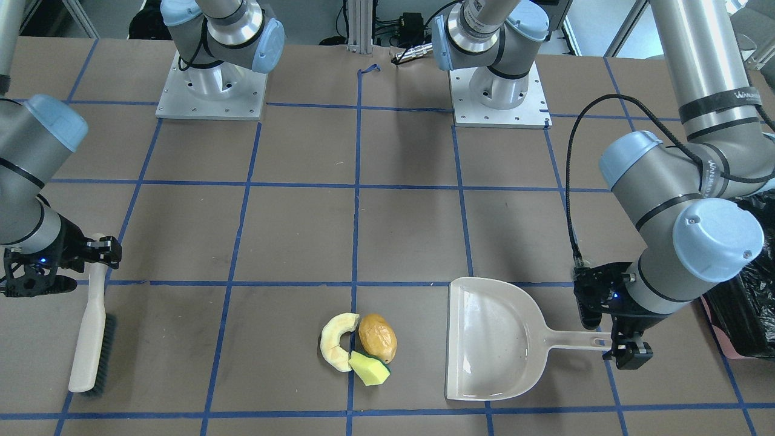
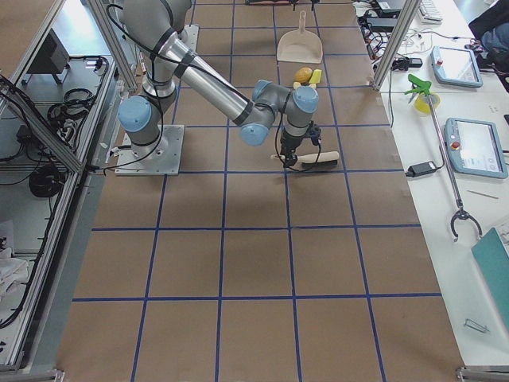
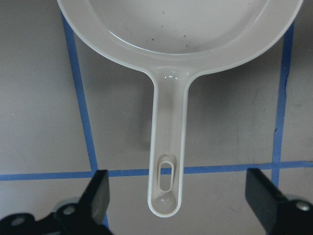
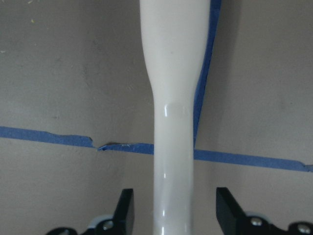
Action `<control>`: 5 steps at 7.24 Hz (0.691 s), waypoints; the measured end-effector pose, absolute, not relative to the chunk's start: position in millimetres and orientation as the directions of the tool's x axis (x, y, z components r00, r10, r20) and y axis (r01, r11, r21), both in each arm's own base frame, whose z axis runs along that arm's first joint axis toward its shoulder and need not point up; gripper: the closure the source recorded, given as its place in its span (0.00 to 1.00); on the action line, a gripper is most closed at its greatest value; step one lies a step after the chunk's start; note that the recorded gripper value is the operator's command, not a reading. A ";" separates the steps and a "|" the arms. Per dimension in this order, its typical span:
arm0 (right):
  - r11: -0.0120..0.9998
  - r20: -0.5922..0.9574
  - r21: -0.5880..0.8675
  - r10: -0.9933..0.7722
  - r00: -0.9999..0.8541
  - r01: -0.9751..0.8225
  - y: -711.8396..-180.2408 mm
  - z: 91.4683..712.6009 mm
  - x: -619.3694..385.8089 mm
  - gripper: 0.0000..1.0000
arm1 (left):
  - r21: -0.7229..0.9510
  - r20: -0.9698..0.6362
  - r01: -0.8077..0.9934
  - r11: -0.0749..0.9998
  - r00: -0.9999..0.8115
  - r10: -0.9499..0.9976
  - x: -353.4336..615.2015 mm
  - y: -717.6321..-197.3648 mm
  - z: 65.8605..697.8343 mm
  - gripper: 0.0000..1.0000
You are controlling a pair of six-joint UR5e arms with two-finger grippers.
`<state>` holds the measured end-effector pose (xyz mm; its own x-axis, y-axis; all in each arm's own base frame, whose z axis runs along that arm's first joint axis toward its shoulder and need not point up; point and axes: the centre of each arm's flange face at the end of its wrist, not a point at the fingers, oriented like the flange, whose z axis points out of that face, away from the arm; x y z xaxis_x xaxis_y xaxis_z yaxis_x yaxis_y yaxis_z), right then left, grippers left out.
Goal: Sweep and dump trash into bin
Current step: 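Lift the brush with the right gripper and carry it toward the trash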
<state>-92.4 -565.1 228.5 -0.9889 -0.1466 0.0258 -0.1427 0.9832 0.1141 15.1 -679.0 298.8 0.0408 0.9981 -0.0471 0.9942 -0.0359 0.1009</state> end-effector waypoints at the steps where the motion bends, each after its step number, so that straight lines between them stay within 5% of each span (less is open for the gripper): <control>1: 0.983 0.025 0.115 -0.148 -0.989 -0.144 -565.0 228.8 -92.3 1.00 | 0.099 -0.045 0.995 -0.025 0.030 0.999 18.7 -682.1 294.9 0.02; 5: 0.986 0.012 0.089 -0.139 -0.990 -0.138 -568.1 237.3 -87.7 1.00 | 0.066 -0.019 0.997 0.030 -0.029 0.999 31.5 -691.7 260.3 0.02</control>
